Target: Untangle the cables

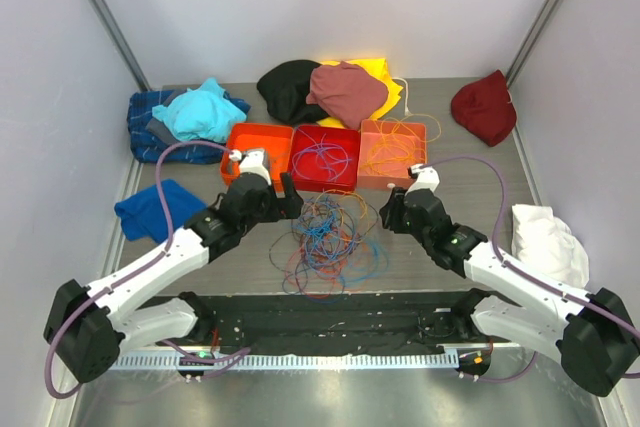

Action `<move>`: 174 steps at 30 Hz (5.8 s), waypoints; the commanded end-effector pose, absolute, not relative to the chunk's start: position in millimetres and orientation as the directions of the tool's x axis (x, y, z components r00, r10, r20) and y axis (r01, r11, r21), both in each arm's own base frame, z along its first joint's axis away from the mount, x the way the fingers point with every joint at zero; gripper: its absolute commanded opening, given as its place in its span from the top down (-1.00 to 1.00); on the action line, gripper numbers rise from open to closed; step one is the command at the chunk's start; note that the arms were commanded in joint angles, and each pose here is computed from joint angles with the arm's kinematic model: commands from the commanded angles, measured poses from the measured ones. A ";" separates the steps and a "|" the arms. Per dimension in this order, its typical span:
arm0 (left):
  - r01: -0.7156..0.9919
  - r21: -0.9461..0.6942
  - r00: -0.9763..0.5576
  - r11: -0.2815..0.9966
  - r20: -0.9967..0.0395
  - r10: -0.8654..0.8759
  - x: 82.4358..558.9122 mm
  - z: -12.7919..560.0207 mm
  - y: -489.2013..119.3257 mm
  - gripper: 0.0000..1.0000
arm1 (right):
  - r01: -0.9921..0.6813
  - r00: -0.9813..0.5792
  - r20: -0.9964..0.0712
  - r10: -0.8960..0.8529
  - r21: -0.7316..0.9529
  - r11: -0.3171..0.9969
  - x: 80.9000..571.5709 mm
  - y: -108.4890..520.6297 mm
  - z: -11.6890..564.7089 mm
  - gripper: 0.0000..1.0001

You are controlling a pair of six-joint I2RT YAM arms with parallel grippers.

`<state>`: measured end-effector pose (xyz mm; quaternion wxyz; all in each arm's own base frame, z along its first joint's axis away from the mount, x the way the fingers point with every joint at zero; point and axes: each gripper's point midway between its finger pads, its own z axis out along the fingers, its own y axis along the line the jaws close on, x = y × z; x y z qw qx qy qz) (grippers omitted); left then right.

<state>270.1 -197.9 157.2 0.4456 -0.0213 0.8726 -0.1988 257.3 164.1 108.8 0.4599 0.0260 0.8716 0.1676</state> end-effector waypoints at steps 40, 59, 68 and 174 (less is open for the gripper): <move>0.398 -0.582 -0.852 0.709 -0.521 0.051 133.0 82.9 -277.4 -0.24 | -0.097 -0.578 -0.774 0.259 0.381 0.920 256.9 178.9 109.3 0.17; 0.421 -0.590 -0.826 0.689 -0.564 0.022 154.4 79.5 -304.7 0.54 | -0.083 -0.564 -0.786 0.253 0.359 0.930 253.1 169.9 114.8 0.17; 0.470 -0.526 -0.744 0.708 -0.668 -0.003 159.3 138.2 -279.9 1.00 | -0.087 -0.560 -0.789 0.255 0.362 0.928 254.6 171.4 116.6 0.17; 0.269 -0.201 -0.336 0.942 -0.936 -0.104 436.7 349.0 -243.6 1.00 | -0.161 -0.313 -0.915 0.253 0.314 0.936 222.7 154.8 206.1 0.15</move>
